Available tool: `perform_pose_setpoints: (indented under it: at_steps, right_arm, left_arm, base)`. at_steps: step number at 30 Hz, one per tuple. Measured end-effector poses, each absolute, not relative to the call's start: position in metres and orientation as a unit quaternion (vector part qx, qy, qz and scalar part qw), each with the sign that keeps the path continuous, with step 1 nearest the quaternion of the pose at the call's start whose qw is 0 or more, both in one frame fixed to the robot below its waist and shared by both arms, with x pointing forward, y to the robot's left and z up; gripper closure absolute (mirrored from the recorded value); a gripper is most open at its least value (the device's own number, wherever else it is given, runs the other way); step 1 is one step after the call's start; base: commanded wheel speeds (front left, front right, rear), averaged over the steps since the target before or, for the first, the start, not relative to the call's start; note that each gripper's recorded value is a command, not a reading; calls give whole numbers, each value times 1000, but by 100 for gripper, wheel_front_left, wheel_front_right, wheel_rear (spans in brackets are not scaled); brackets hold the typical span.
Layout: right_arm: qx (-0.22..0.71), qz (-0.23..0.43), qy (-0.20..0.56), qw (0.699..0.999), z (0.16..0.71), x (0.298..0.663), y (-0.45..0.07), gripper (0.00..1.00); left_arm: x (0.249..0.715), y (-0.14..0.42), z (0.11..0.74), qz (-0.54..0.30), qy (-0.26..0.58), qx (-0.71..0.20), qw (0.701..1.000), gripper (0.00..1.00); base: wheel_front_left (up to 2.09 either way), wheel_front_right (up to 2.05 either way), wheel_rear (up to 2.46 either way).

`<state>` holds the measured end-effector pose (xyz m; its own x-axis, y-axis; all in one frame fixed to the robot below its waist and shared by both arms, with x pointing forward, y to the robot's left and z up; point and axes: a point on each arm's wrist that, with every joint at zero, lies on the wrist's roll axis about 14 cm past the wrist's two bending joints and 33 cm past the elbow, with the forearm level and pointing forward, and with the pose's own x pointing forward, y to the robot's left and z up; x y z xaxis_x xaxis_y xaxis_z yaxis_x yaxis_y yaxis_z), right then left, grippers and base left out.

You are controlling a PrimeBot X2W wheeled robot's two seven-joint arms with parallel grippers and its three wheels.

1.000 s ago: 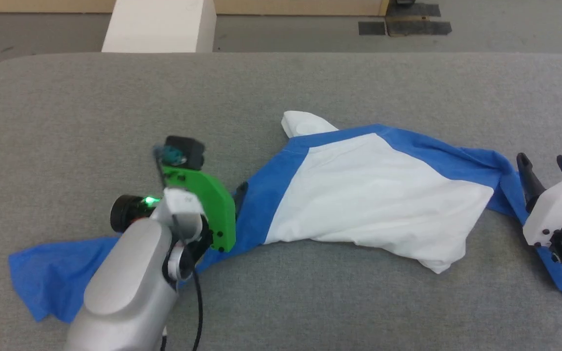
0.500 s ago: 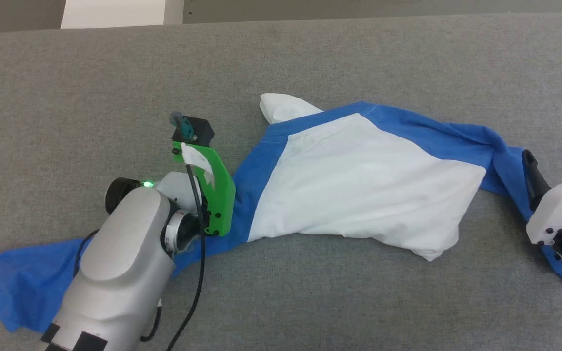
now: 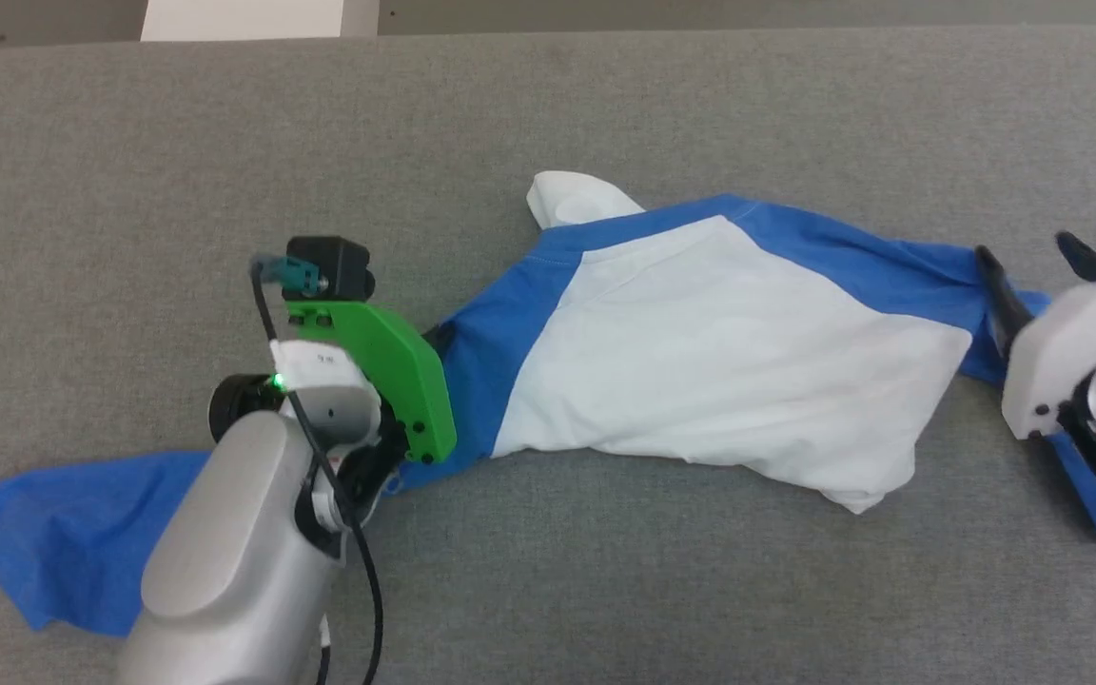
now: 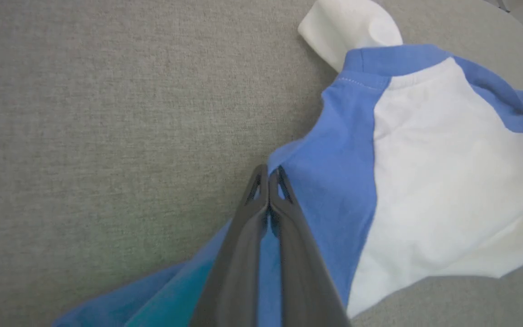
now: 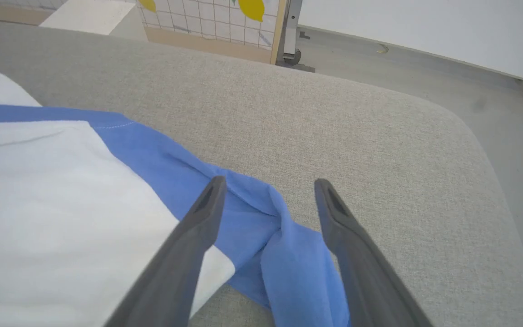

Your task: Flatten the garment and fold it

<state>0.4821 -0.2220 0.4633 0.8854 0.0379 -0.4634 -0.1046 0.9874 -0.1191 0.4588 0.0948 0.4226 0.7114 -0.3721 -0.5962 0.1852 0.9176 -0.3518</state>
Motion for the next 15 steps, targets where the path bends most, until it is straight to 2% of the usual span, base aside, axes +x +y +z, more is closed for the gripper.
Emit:
perform_pose_setpoints:
  at_steps: [6,15]
  right_arm:
    - [-164,100,308,932,438,498,-202,0]
    - [-229,146,384,882,392,509,-184,0]
  left_arm:
    - [458,95,421,-150,343,-143,916,100]
    - [459,98,409,-143,352,-147,913,100]
  base:
    - [0,0,0]
    - [0,0,0]
